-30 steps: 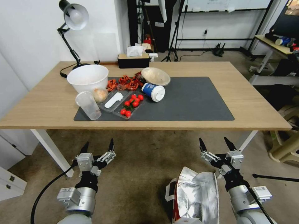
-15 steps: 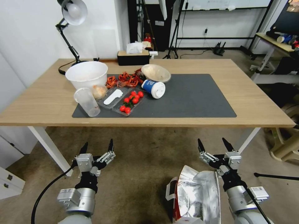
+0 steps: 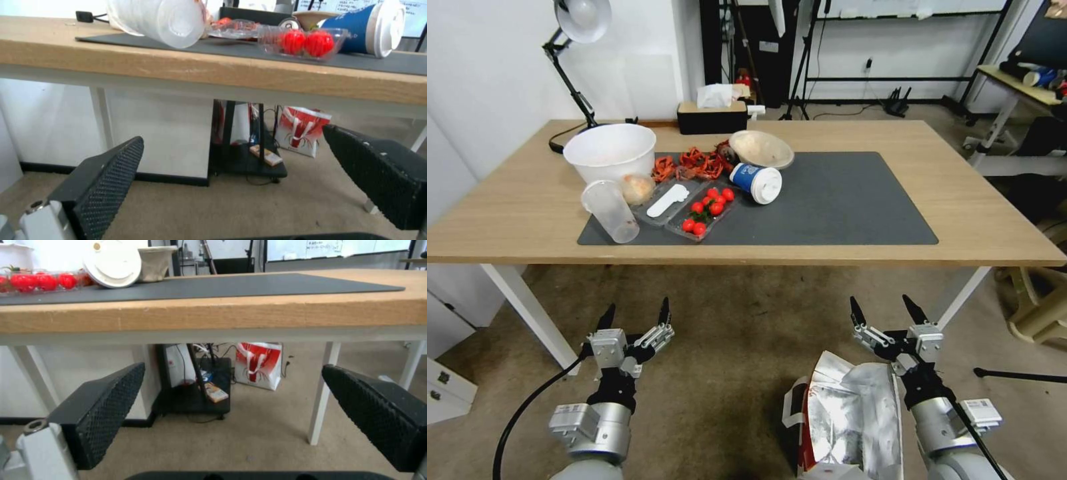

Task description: Pick up the food delivery bag from the floor and place it on the table.

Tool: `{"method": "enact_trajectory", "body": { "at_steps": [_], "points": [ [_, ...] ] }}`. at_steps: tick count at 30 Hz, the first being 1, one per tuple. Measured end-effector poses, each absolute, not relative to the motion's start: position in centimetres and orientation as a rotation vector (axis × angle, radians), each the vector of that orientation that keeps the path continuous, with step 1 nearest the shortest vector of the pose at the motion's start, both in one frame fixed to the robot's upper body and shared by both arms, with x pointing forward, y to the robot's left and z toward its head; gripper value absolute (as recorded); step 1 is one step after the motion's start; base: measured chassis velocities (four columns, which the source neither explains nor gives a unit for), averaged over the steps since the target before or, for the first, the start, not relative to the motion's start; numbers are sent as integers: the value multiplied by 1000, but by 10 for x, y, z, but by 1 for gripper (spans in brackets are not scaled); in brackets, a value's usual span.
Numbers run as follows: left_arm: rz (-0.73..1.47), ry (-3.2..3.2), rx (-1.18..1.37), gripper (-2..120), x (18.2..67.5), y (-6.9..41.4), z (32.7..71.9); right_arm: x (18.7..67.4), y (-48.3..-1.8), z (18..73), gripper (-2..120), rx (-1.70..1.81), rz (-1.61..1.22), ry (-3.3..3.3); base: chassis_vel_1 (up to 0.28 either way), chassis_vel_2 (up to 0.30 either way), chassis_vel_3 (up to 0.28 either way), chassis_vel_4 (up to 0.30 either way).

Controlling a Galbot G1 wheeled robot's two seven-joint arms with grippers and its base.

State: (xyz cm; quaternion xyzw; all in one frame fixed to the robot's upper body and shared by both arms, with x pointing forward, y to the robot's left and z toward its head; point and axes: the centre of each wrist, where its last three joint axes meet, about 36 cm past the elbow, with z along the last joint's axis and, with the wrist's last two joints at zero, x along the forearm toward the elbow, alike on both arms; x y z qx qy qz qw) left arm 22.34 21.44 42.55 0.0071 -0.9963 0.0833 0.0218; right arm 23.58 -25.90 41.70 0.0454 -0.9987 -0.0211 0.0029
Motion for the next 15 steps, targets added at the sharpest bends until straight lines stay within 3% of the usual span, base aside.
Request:
{"method": "enact_trajectory", "body": {
  "at_steps": [15],
  "points": [
    [257, -3092, 26, 100, 224, 217, 426, 234, -262, 418, 100, 135, -55, -3132, 0, 0, 0, 0]
  ]
}}
